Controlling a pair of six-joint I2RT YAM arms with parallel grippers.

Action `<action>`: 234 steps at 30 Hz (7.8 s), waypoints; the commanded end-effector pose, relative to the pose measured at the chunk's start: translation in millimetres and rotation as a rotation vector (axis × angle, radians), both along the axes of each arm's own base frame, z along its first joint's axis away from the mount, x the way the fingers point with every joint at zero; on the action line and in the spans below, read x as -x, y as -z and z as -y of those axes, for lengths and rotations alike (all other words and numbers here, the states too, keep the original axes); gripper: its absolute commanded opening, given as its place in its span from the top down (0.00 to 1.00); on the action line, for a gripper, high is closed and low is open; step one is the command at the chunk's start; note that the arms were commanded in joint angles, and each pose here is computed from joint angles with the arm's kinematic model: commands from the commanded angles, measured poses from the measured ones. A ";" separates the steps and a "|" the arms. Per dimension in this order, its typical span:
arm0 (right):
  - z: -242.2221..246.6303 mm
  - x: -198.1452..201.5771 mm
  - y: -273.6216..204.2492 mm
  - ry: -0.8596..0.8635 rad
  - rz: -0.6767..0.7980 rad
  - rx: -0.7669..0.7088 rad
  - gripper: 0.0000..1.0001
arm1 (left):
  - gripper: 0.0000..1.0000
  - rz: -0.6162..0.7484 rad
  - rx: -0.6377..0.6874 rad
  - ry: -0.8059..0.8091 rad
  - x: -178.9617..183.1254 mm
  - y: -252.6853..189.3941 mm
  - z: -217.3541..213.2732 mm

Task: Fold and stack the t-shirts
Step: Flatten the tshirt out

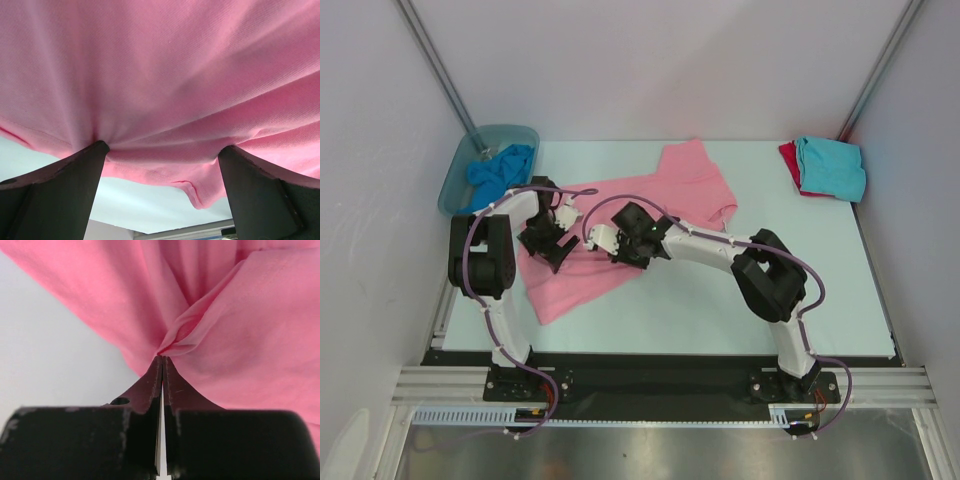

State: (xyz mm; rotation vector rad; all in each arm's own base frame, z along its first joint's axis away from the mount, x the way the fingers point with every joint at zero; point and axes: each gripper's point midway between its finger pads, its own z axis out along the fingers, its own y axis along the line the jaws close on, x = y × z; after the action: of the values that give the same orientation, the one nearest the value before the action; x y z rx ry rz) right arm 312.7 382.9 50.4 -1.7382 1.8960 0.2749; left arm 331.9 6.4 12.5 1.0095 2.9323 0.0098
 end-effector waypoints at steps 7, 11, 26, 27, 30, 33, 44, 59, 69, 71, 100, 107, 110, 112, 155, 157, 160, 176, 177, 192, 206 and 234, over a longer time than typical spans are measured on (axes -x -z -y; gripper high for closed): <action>13.0 -53.1 -73.7 0.018 0.269 0.001 1.00 | 0.00 0.106 -0.063 0.047 -29.4 9.7 -16.4; 40.1 -68.7 -96.9 0.031 0.348 0.049 1.00 | 0.00 0.117 -0.067 0.050 -33.1 8.2 -16.9; 202.4 -130.5 -210.6 0.297 0.584 0.138 1.00 | 0.00 0.131 -0.093 0.076 -52.3 5.8 -21.7; 207.5 -126.0 -220.1 0.294 0.599 0.132 1.00 | 0.00 0.133 -0.094 0.079 -53.9 4.9 -22.0; 226.0 -113.5 -228.4 0.287 0.621 0.146 1.00 | 0.00 0.132 -0.096 0.080 -57.5 3.6 -22.9; 238.0 -107.1 -242.3 0.287 0.633 0.120 1.00 | 0.00 0.134 -0.101 0.081 -60.0 2.3 -23.6; 258.5 -69.1 -179.3 0.340 0.272 0.156 0.70 | 0.00 0.134 -0.096 0.077 -68.7 3.0 -23.1; 291.2 -142.3 -132.1 0.974 -0.385 -0.505 0.23 | 0.00 0.147 -0.058 0.108 -58.4 -8.8 -12.2; 328.2 -151.5 -75.7 1.040 -0.724 -0.658 0.41 | 0.00 0.201 -0.038 0.142 -64.0 -26.3 -8.6; 320.5 -149.1 -74.6 1.015 -0.763 -0.676 0.43 | 0.00 0.212 -0.034 0.141 -67.0 -29.3 -7.6; 288.9 -135.7 -10.3 1.025 -0.970 -0.704 0.52 | 0.00 0.238 0.026 0.196 -73.1 -33.6 26.5; 288.0 -144.7 -3.6 1.028 -0.960 -0.684 0.56 | 0.00 0.235 0.029 0.198 -72.4 -31.2 28.6; 285.6 -145.9 -3.7 1.020 -0.951 -0.675 0.63 | 0.00 0.238 0.027 0.198 -72.5 -32.1 28.4; 282.5 -146.0 -2.5 1.012 -0.944 -0.664 0.68 | 0.00 0.238 0.025 0.199 -72.6 -32.1 28.1; 279.7 3.0 -68.2 0.755 -0.483 -0.193 1.00 | 0.00 0.268 -0.056 0.355 -83.5 -54.2 23.4; 276.0 18.6 -70.3 0.673 -0.440 -0.134 1.00 | 0.00 0.273 -0.060 0.375 -85.3 -59.1 23.2; 277.7 36.9 -69.5 0.585 -0.385 -0.050 1.00 | 0.00 0.276 -0.064 0.394 -86.1 -64.3 22.1; 309.3 93.9 -63.7 0.333 -0.406 0.202 1.00 | 0.00 0.075 0.192 0.688 -27.0 -83.0 53.8; 309.7 98.9 -64.3 0.299 -0.401 0.218 1.00 | 0.00 0.080 0.186 0.699 -30.6 -83.8 53.3; 351.8 164.9 -46.3 0.026 -0.453 0.545 1.00 | 0.00 0.073 0.177 0.747 -45.2 -81.3 53.1; 334.5 207.5 -37.3 -0.219 -0.490 0.630 1.00 | 0.00 0.037 0.198 0.785 -34.8 -73.8 51.5; 95.9 88.6 -154.4 -0.285 -0.364 0.091 1.00 | 0.00 0.037 0.263 0.800 -30.7 -68.8 62.0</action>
State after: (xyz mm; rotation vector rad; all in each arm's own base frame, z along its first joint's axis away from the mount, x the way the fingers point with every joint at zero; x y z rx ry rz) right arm 271.2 288.0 199.8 -2.0430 1.8308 0.5232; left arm 367.7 -45.7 76.1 1.9761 2.2662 -0.2843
